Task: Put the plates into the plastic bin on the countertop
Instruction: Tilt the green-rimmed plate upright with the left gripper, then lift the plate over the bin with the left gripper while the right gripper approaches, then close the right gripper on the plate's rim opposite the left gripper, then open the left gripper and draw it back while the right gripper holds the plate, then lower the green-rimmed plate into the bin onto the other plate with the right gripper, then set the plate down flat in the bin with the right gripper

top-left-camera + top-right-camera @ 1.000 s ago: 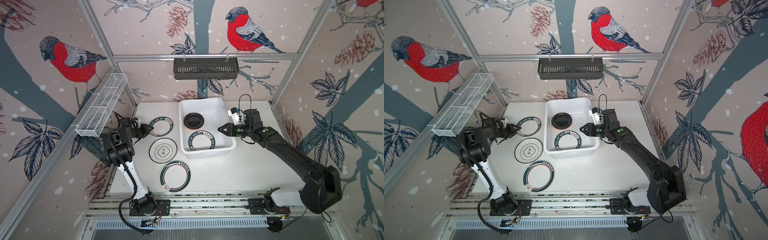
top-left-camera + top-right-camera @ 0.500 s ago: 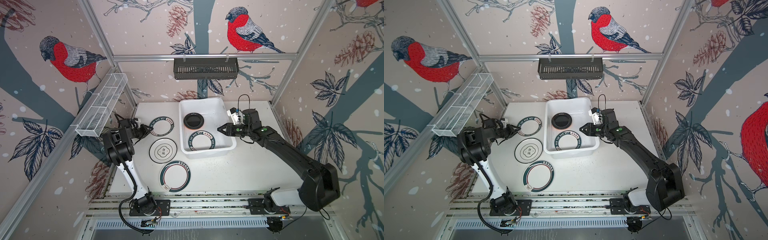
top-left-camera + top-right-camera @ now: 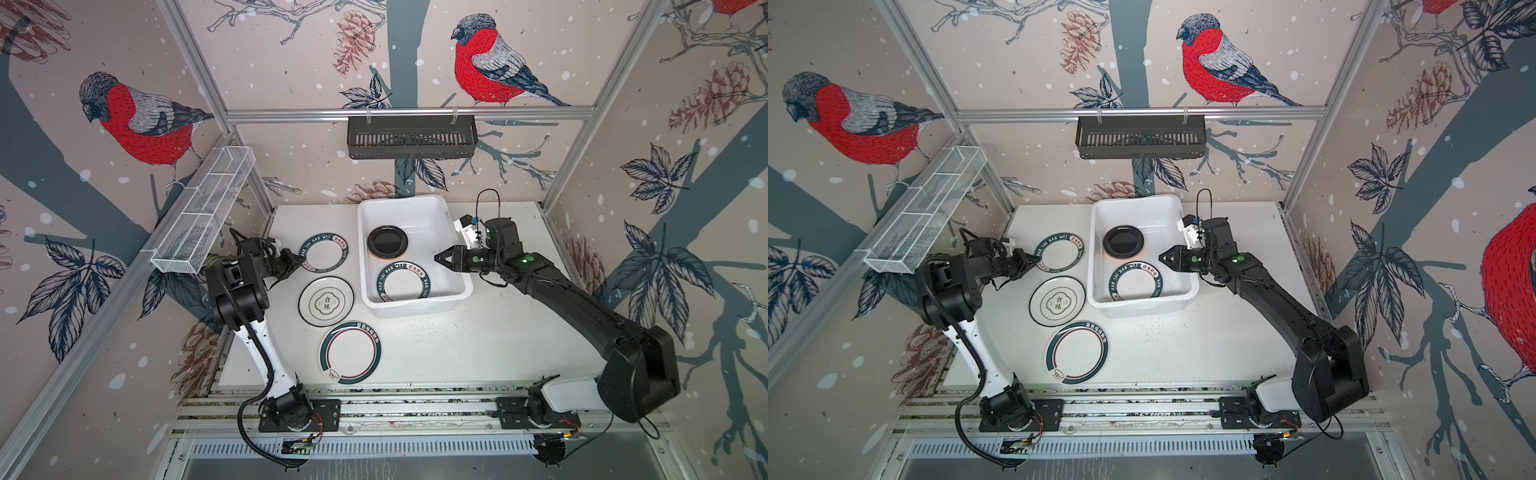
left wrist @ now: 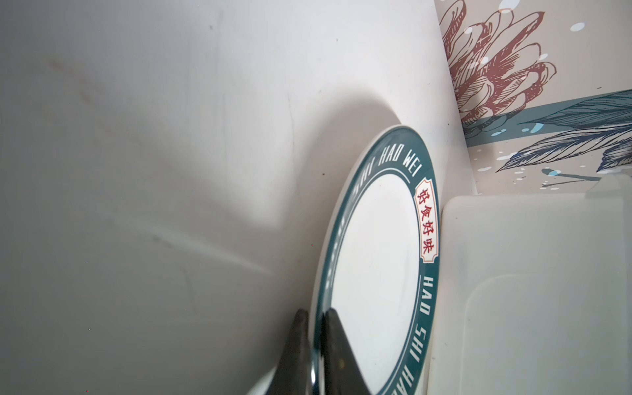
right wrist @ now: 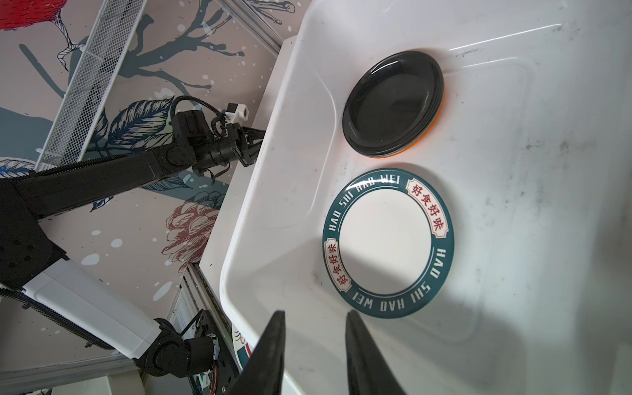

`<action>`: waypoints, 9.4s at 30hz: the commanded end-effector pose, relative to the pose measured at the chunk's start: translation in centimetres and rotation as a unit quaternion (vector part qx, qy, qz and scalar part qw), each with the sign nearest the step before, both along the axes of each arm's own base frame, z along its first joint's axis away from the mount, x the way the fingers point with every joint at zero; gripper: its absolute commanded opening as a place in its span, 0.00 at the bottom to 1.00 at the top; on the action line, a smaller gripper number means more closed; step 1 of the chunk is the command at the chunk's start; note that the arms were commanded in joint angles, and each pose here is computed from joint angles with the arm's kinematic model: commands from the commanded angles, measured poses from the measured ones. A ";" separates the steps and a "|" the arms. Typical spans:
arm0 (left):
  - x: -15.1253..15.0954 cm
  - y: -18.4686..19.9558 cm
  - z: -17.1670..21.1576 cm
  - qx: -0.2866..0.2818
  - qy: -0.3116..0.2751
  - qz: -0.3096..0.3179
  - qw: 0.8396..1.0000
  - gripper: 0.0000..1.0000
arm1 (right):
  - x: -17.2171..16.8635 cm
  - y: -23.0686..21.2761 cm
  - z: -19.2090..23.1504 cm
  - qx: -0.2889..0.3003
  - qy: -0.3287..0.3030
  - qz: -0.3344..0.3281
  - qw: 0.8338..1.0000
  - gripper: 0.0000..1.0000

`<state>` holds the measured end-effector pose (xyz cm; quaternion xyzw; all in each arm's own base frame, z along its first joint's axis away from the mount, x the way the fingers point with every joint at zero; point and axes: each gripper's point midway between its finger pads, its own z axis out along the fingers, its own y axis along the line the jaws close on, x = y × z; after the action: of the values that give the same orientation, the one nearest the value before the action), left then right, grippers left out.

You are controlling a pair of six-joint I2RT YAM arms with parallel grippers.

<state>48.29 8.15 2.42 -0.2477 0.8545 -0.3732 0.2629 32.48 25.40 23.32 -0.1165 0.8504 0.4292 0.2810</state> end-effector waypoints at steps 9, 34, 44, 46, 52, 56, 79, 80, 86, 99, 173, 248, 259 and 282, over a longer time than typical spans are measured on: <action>0.1 0.4 1.2 -0.011 0.010 0.022 1.000 0.00 | 0.3 0.3 0.5 0.015 -0.010 0.007 1.000 0.32; 1.5 -1.0 8.4 -0.103 -0.074 0.026 0.992 0.00 | 0.7 0.2 0.8 0.017 -0.015 0.005 1.000 0.32; 1.6 -2.2 10.5 -0.149 -0.098 0.020 0.984 0.00 | 0.9 0.3 1.4 0.016 -0.020 0.007 1.000 0.33; 1.6 -2.7 11.1 -0.160 -0.106 0.015 0.981 0.00 | 1.0 0.3 1.3 0.016 -0.017 0.006 1.000 0.34; 1.8 -4.0 13.1 -0.177 -0.127 -0.002 0.976 0.00 | 0.9 0.3 1.3 0.016 -0.017 0.005 1.000 0.34; 1.7 -4.5 14.3 -0.191 -0.138 -0.009 0.972 0.00 | 0.8 0.3 1.4 0.015 -0.018 0.006 1.000 0.34; 0.7 -11.8 17.5 -0.200 -0.160 -0.088 0.963 0.00 | 1.7 1.1 1.6 0.011 -0.024 0.008 1.000 0.39; 0.6 -12.1 17.7 -0.199 -0.162 -0.092 0.962 0.00 | 1.9 1.3 1.6 0.010 -0.025 0.008 1.000 0.39; 0.3 -13.9 19.1 -0.191 -0.173 -0.115 0.959 0.00 | 2.6 2.2 1.5 0.011 -0.027 0.014 0.999 0.41; -1.2 -18.6 22.1 -0.170 -0.205 -0.178 0.947 0.00 | 6.4 5.4 3.5 -0.001 -0.064 0.017 0.998 0.44; -2.9 -21.7 26.1 -0.005 -0.276 -0.243 0.930 0.65 | 10.9 4.9 4.7 0.118 -0.036 0.013 0.992 0.05; -0.7 -14.2 28.3 0.281 -0.240 -0.267 0.890 0.66 | 4.1 5.1 -12.4 -0.124 0.265 0.130 0.947 0.08; -0.2 -14.2 28.6 0.279 -0.248 -0.261 0.890 0.66 | 3.8 5.4 -14.2 -0.141 0.278 0.127 0.942 0.11; 1.0 -14.2 29.2 0.273 -0.255 -0.253 0.893 0.66 | 5.3 4.8 -16.8 -0.150 0.295 0.113 0.937 0.22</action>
<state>49.21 -5.74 31.05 0.1540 0.8664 -0.2226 0.4197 37.69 30.12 6.70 -0.1217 0.9305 0.3418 -0.0501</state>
